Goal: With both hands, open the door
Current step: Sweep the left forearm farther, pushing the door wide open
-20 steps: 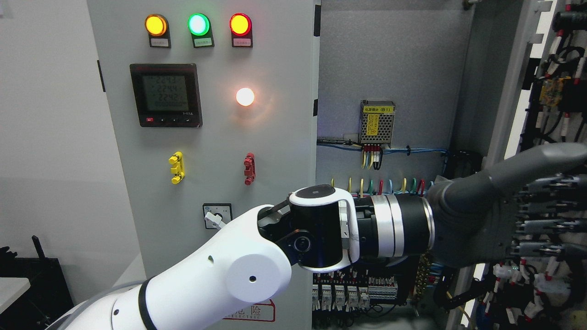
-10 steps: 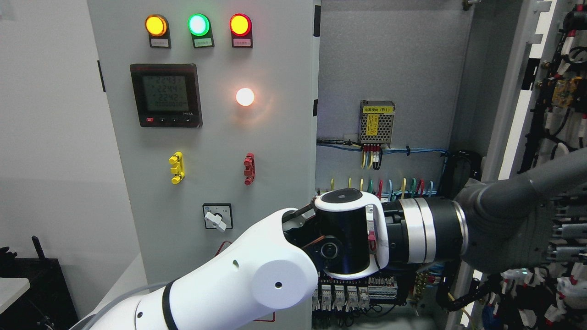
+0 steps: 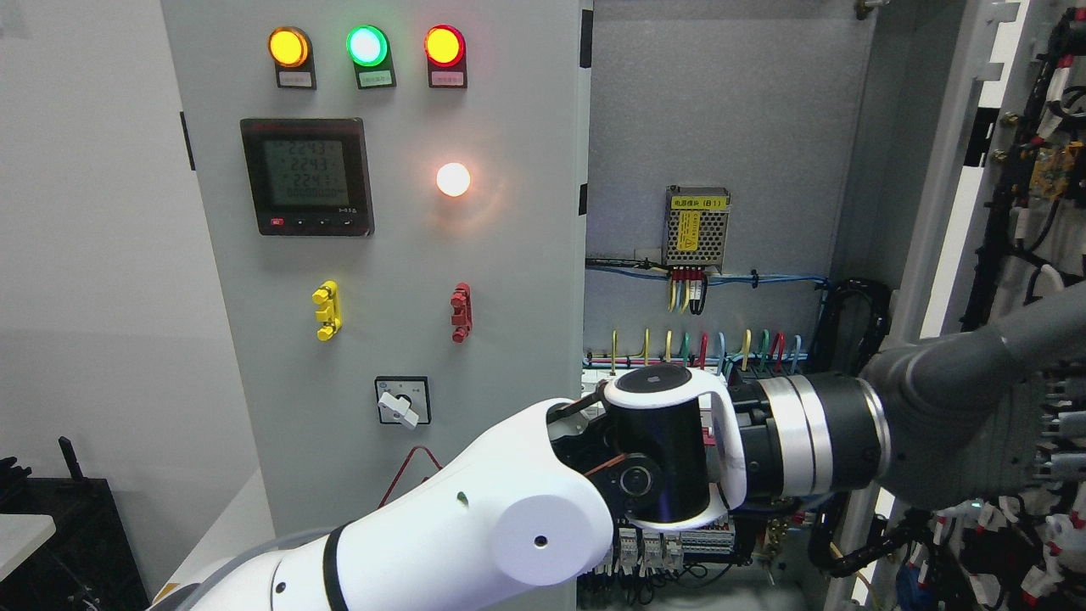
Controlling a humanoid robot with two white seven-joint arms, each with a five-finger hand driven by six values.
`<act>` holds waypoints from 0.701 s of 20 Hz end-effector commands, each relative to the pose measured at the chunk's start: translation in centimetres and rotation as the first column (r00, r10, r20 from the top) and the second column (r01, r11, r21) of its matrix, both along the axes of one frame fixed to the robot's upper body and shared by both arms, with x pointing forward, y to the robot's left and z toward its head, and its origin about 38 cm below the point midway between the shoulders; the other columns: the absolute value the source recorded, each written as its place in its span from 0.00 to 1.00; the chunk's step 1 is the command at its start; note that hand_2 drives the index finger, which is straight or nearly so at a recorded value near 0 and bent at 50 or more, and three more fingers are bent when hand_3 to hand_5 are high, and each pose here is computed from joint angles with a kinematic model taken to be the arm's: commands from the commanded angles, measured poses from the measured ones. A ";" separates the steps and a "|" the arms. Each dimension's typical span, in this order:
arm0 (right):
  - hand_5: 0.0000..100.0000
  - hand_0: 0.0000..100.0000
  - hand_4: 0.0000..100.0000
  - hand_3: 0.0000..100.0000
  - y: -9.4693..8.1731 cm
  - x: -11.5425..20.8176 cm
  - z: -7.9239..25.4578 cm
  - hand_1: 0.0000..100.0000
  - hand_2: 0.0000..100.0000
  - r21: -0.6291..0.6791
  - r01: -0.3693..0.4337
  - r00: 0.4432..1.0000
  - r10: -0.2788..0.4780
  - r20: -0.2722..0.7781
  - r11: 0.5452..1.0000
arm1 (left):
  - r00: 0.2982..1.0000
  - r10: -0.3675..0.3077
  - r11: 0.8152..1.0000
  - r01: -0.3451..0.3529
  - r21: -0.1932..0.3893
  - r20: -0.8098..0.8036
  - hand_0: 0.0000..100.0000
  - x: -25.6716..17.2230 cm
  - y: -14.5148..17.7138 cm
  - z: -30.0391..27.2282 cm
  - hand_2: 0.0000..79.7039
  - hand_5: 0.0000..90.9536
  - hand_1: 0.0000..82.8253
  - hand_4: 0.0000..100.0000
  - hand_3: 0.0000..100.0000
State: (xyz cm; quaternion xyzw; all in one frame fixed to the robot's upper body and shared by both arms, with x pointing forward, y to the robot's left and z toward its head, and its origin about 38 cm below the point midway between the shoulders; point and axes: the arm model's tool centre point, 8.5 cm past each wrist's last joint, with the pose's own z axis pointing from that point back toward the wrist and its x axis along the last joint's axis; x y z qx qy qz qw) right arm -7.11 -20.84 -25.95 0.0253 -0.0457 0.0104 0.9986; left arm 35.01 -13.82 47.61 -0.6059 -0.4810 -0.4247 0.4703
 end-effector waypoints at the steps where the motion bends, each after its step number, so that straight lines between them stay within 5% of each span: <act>1: 0.00 0.50 0.00 0.00 0.1 -0.1 0.0 0.18 0.00 0.004 -0.016 1.000 0.016 0.003 1.000 | 1.000 -0.010 0.997 0.010 0.081 0.000 0.12 -0.6 -1.9 -3.9 0.00 0.00 0.47 0.00 0.00; 14: 0.00 0.50 0.00 0.00 0.3 0.1 0.0 0.18 0.00 -0.011 -0.045 0.999 0.045 0.008 0.999 | 1.000 -0.008 0.996 0.007 0.091 0.009 0.12 -1.0 -2.8 -6.7 0.00 0.00 0.47 0.00 0.00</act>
